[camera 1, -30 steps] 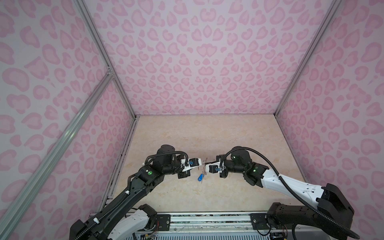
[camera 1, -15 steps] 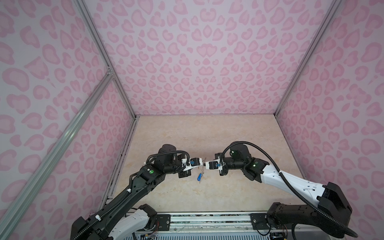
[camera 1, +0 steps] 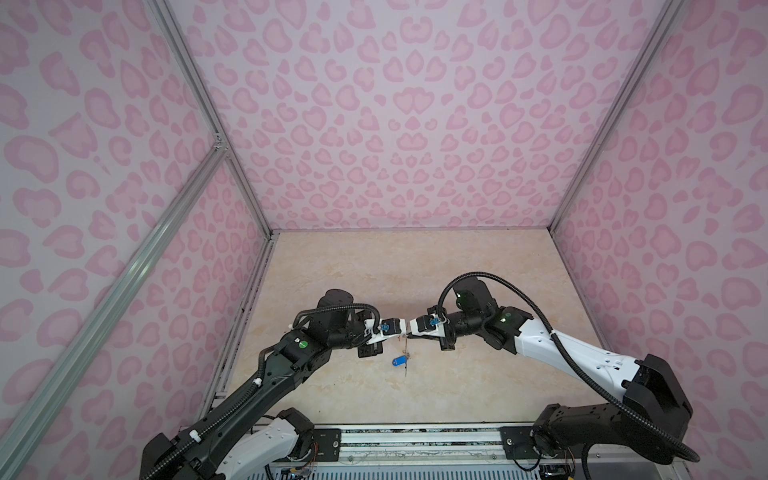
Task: Put the keys on the keyring
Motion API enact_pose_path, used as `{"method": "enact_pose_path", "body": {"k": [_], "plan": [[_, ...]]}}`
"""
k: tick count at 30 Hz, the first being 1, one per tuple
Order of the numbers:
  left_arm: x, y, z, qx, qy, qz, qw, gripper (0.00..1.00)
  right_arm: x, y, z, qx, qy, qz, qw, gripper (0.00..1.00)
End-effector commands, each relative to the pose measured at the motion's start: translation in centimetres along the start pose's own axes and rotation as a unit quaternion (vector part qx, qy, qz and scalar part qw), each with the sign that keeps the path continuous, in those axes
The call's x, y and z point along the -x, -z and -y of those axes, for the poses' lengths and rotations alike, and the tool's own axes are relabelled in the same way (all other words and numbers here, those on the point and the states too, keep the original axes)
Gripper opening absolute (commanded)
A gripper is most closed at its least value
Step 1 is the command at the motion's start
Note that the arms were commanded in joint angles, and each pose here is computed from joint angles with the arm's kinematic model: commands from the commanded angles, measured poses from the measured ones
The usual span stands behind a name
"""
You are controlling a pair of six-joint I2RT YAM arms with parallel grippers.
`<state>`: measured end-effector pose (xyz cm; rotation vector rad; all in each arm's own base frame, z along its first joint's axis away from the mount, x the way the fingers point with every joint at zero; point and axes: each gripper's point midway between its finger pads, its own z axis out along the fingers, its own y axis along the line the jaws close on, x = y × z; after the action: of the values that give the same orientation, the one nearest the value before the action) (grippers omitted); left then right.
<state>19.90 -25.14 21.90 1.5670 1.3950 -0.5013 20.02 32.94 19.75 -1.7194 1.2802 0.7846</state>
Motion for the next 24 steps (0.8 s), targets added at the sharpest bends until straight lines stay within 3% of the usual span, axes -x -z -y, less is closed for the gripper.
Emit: {"method": "enact_pose_path", "body": {"k": [1,24], "plan": [[1.1,0.1,0.0,-0.006,-0.017,0.016,1.000,0.03,0.4,0.0,-0.2,0.014,-0.009,0.011,1.000,0.00],[1.3,-0.5,1.0,-0.034,-0.027,0.022,0.999,0.03,0.3,-0.1,-0.5,0.033,-0.023,0.010,0.999,0.00]]}}
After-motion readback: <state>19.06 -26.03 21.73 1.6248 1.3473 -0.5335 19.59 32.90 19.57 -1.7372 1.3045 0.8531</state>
